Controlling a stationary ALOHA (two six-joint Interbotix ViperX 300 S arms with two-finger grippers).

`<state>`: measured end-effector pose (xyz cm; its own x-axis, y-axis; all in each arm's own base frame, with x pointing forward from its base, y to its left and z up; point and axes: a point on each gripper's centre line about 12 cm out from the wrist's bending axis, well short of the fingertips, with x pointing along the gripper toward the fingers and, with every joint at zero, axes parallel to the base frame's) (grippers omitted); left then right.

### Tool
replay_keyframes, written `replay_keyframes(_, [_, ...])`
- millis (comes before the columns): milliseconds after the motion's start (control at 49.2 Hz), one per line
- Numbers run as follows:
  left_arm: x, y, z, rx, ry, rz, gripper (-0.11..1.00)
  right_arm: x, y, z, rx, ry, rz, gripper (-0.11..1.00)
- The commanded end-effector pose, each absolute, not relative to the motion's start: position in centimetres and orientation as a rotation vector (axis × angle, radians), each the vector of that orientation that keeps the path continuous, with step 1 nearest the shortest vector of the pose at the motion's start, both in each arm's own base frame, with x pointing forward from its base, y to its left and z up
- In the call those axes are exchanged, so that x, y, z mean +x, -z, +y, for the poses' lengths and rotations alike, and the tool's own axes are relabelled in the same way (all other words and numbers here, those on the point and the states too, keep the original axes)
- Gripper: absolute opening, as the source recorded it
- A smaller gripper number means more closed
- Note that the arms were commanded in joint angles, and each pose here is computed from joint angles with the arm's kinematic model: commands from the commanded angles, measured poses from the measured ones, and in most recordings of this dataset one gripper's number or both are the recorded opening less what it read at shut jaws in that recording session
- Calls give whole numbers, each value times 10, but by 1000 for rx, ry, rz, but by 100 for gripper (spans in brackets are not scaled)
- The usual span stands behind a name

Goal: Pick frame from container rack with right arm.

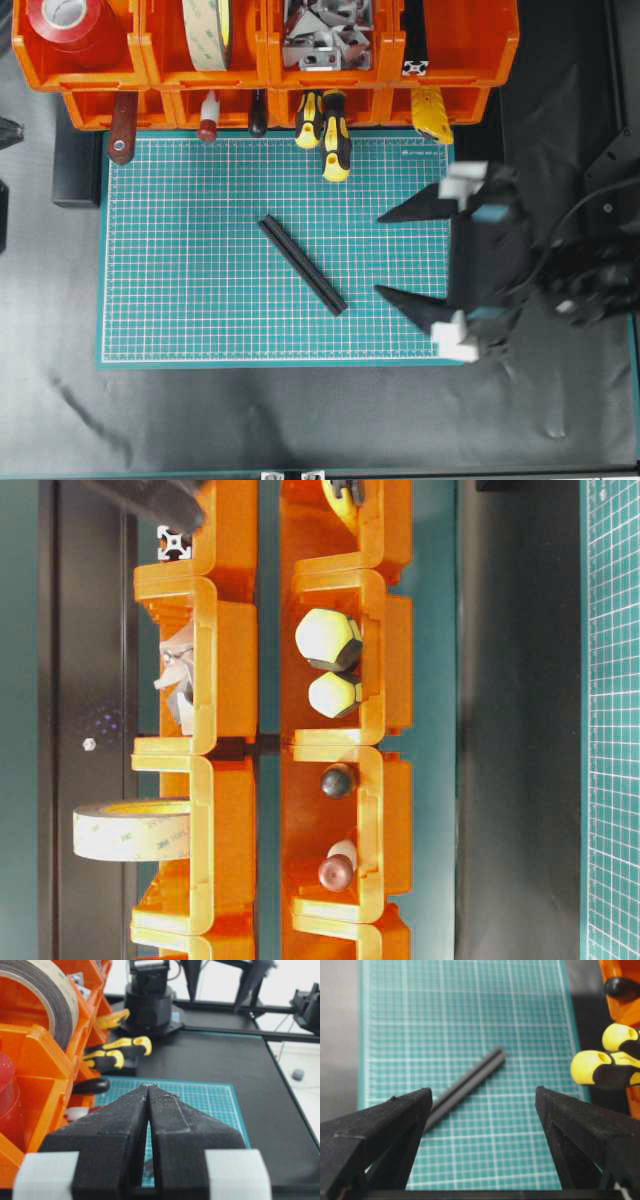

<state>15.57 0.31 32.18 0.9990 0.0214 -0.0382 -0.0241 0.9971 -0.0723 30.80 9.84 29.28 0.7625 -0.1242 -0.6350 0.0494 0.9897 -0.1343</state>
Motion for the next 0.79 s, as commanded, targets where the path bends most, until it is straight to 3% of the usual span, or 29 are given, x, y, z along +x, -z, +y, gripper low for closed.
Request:
replay_keyframes(0, [154,-333,3,-76,-22,11,0,296,-308,91,-50,35,592,81])
replay_keyframes(284, [151,-339,3,-77,-20,-7,0,256,-320,54,61,30,446,81])
replay_keyframes(772, [149,-342,1,-71,-9,-19,0,188,-320,26,119,22,302,80])
